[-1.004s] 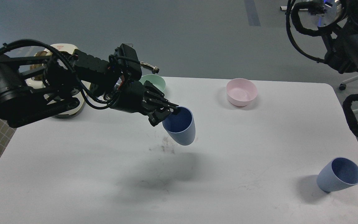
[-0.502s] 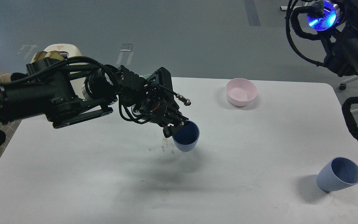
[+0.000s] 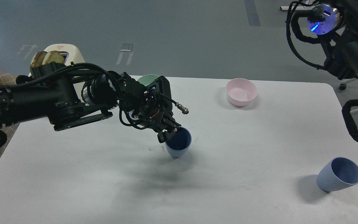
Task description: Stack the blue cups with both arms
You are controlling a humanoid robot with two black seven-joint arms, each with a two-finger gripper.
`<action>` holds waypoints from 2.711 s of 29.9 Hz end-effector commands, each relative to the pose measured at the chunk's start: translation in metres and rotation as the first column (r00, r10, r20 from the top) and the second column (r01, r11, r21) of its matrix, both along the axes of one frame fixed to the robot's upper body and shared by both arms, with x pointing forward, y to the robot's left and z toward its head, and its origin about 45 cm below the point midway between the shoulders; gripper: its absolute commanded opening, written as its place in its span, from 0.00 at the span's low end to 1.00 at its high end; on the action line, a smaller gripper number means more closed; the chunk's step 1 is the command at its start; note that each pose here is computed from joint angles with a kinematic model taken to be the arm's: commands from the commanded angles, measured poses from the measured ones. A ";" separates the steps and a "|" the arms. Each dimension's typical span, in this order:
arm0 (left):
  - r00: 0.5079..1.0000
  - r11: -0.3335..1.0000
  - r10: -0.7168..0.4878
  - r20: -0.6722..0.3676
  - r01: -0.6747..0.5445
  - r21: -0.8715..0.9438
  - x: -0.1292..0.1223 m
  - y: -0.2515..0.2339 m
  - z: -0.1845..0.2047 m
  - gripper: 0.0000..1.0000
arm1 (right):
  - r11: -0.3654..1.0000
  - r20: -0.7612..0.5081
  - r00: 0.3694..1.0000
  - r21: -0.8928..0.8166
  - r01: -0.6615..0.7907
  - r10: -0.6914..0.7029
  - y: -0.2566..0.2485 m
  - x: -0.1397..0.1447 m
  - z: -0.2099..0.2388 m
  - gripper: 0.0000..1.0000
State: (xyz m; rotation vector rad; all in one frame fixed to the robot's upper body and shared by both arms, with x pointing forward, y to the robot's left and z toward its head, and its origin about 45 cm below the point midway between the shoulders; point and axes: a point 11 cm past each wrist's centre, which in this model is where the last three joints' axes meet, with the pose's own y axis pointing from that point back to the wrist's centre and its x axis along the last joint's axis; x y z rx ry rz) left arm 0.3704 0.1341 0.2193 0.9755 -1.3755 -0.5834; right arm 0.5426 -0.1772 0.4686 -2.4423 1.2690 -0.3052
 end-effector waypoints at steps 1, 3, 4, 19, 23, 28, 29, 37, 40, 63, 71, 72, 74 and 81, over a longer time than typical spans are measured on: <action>1.000 1.000 0.002 -0.002 -0.002 -0.003 0.000 0.000 0.001 0.49 | 1.000 -0.004 1.000 -0.001 0.000 0.000 0.000 0.000 -0.002 1.00; 1.000 1.000 0.003 -0.002 -0.003 -0.002 0.000 0.000 0.001 0.54 | 1.000 -0.004 1.000 0.000 0.000 0.000 0.000 0.000 -0.002 1.00; 1.000 1.000 0.005 -0.002 -0.005 -0.004 0.001 0.001 0.001 0.60 | 1.000 -0.004 1.000 0.000 0.000 0.000 0.000 0.000 -0.002 1.00; 0.959 0.869 0.259 -0.114 -0.283 -0.405 0.039 0.020 0.121 0.96 | 0.994 0.037 0.997 -0.083 0.066 -0.063 -0.056 -0.003 0.015 1.00; 0.900 0.686 0.347 -0.263 -0.435 -0.584 0.055 0.045 0.166 0.96 | 0.982 0.049 0.997 -0.181 0.062 -0.054 -0.078 -0.013 0.018 1.00; 0.775 0.375 0.408 -0.482 -0.624 -0.685 0.075 0.099 0.197 0.96 | 0.947 0.024 0.998 -0.317 0.058 -0.053 -0.123 -0.038 0.010 1.00; 0.759 0.332 0.401 -0.513 -0.643 -0.691 0.076 0.104 0.200 0.96 | 0.942 0.023 0.998 -0.331 0.061 -0.056 -0.130 -0.043 0.010 1.00; 0.594 -0.006 0.270 -0.757 -0.785 -0.619 0.084 0.138 0.186 0.96 | 0.801 -0.050 0.992 -0.595 0.063 -0.115 -0.223 -0.128 -0.012 1.00; 0.574 -0.019 0.262 -0.775 -0.800 -0.599 0.083 0.137 0.173 0.96 | 0.657 -0.098 0.985 -0.753 0.018 -0.140 -0.256 -0.184 -0.038 1.00; 0.545 -0.002 0.199 -0.815 -0.831 -0.556 0.080 0.110 0.146 0.96 | 0.118 -0.218 0.925 -0.975 -0.190 -0.312 -0.333 -0.344 -0.188 0.94; 0.531 -0.018 0.191 -0.826 -0.839 -0.544 0.078 0.114 0.137 0.96 | 0.120 -0.270 0.924 -0.962 -0.246 -0.271 -0.322 -0.340 -0.208 0.93; 0.530 -0.018 0.191 -0.826 -0.840 -0.543 0.077 0.114 0.137 0.96 | 0.121 -0.279 0.924 -0.959 -0.256 -0.262 -0.319 -0.339 -0.211 0.93; 0.530 -0.018 0.191 -0.826 -0.840 -0.543 0.077 0.114 0.137 0.96 | 0.122 -0.291 0.923 -0.956 -0.268 -0.253 -0.316 -0.339 -0.215 0.94; 0.527 -0.019 0.190 -0.828 -0.842 -0.540 0.077 0.115 0.135 0.96 | 0.097 -0.352 0.908 -0.936 -0.338 -0.228 -0.314 -0.339 -0.244 0.94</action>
